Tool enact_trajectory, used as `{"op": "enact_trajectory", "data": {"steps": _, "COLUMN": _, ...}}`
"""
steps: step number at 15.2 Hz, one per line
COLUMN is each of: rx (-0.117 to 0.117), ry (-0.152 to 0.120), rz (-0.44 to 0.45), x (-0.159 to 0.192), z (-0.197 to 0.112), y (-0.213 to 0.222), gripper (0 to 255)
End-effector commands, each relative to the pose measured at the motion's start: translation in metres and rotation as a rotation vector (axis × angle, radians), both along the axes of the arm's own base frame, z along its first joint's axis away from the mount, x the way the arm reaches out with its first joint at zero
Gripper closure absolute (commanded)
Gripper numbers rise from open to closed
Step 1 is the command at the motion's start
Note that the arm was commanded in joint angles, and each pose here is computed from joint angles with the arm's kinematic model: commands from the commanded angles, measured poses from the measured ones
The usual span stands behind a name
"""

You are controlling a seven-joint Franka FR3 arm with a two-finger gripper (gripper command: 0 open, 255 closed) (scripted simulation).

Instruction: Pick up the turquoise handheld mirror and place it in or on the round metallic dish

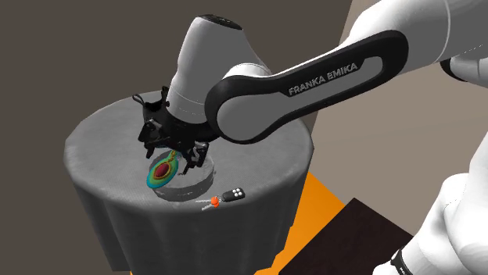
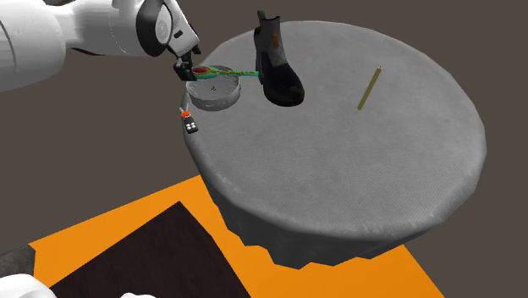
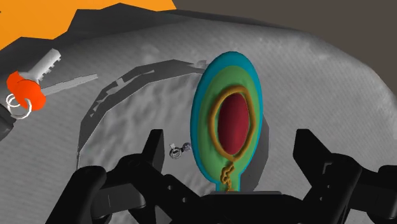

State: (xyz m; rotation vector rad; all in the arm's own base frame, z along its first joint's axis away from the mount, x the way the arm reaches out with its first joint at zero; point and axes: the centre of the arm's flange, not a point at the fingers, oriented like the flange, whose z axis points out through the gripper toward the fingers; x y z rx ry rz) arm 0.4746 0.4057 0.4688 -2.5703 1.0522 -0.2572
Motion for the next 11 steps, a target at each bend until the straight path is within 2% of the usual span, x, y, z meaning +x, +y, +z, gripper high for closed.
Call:
{"op": "enact_trajectory", "data": {"steps": 1, "rx": 0.000, "ry": 0.000, "rz": 0.000, "x": -0.007, "z": 0.019, "y": -0.005, "gripper": 0}}
{"op": "enact_trajectory", "data": {"steps": 3, "rx": 0.000, "ry": 0.000, "rz": 0.000, "x": -0.014, "z": 0.041, "y": -0.011, "gripper": 0}}
{"op": "enact_trajectory", "data": {"steps": 11, "rx": 0.000, "ry": 0.000, "rz": 0.000, "x": -0.014, "z": 0.041, "y": -0.011, "gripper": 0}}
